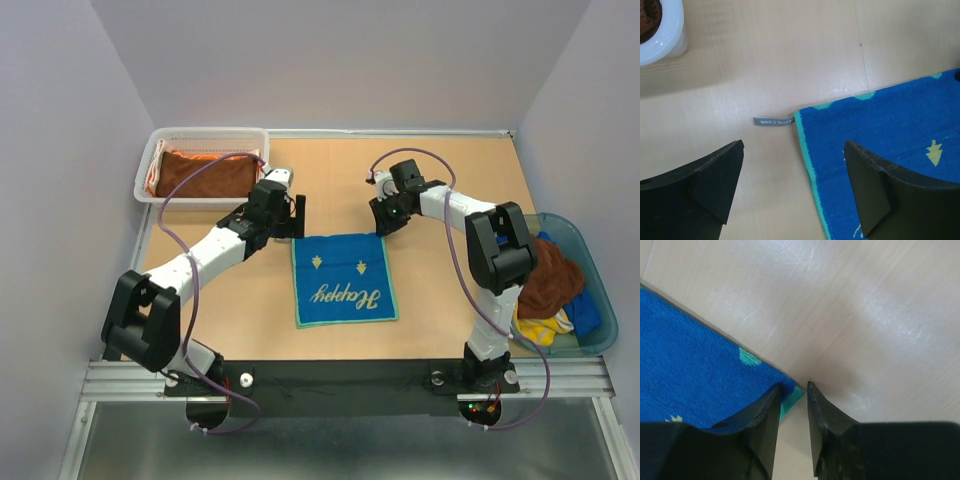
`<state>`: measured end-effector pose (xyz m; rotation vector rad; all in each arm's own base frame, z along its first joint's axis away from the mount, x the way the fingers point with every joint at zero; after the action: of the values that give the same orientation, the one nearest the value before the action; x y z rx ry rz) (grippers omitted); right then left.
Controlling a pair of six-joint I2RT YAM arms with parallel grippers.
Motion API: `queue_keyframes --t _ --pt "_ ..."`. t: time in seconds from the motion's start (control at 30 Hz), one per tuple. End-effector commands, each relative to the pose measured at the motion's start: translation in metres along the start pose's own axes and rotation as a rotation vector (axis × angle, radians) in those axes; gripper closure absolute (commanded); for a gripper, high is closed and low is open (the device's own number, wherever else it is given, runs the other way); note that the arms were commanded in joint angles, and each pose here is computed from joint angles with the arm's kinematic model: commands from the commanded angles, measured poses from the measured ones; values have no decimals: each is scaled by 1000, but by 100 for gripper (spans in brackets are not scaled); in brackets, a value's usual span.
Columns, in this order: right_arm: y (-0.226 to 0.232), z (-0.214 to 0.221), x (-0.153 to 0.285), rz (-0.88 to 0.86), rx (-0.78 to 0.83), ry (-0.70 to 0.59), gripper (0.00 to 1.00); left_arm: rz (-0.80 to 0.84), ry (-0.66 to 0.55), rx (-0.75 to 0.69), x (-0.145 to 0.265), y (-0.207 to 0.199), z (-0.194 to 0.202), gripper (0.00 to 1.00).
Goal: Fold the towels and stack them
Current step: Fold the towel
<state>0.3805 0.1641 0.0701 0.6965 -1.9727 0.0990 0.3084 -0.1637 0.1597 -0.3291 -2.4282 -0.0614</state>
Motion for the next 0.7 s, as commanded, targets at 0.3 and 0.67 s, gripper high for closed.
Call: queue_keyframes --t 0.3,0.67 --pt "-4 26 -17 5 53 146 95 22 105 -189 -49 -3 -14 10" --pt "-7 33 -21 56 83 179 98 91 188 -163 -85 0 -9 36"
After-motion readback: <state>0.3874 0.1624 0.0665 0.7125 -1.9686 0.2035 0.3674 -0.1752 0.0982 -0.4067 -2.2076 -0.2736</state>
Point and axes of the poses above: each gripper's point midway between its finger pads, its own x axis back along the fingers, its own y axis along the line the jaws close on, z = x × y, the point moved 5 cm from there along x, back along the fingers, and after that the axes turned 6 degrees about -x, right-handed, at the moved point
